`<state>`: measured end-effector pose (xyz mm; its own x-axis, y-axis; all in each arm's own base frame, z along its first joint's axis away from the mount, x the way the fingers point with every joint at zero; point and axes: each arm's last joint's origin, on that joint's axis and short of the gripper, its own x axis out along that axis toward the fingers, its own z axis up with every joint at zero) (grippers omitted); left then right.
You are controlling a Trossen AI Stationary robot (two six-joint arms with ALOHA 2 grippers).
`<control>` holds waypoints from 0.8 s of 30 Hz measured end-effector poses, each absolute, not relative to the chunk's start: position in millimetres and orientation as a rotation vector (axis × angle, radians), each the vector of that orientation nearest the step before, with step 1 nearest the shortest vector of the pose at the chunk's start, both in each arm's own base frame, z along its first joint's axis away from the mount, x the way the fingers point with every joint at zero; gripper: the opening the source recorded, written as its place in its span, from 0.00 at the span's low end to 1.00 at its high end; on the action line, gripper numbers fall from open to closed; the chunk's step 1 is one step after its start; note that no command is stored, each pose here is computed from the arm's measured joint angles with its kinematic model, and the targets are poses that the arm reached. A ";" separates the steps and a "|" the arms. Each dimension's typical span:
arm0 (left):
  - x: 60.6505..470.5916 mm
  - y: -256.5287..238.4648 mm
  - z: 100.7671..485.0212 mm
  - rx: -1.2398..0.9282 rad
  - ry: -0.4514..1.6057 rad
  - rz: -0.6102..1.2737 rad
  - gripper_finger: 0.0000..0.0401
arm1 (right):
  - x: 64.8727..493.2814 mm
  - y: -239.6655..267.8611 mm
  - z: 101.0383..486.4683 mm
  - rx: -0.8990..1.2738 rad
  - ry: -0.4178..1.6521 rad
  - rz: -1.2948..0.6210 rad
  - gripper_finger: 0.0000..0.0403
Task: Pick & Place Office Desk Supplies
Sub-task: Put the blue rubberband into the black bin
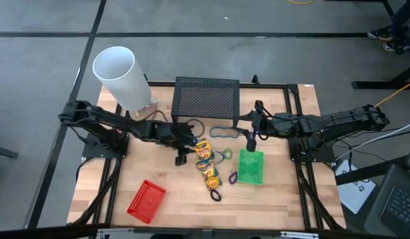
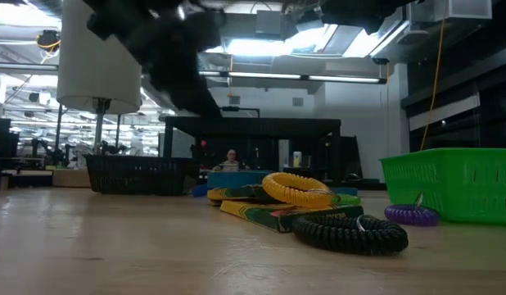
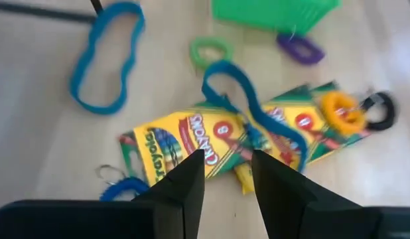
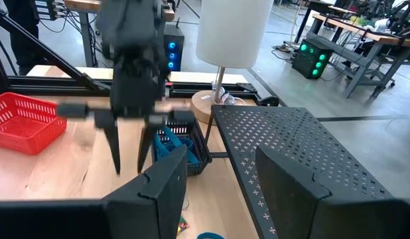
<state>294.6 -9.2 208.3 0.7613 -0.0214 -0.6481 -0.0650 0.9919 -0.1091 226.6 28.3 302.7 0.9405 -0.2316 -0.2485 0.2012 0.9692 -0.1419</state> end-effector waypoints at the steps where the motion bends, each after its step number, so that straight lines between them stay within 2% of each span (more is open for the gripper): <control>1: 298.6 -9.5 200.9 -0.130 0.723 0.018 0.31 | 226.6 28.3 302.7 -0.115 0.267 -0.222 0.45; 6: 317.7 -16.4 175.4 -0.155 0.804 -0.032 0.32 | 226.6 28.2 302.6 -0.116 0.268 -0.223 0.45; 16: 355.0 -38.0 174.6 -0.119 0.799 -0.091 0.34 | 226.6 28.3 302.6 -0.116 0.268 -0.222 0.45; 24: 361.8 -36.5 154.3 -0.128 0.868 -0.037 0.34 | 226.6 28.2 302.6 -0.115 0.268 -0.222 0.45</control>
<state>361.8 -36.5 154.3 0.6465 -0.0843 -0.7582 -0.0203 0.9916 -0.1275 226.6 28.2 302.6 0.9401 -0.2326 -0.2491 0.2022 0.9690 -0.1417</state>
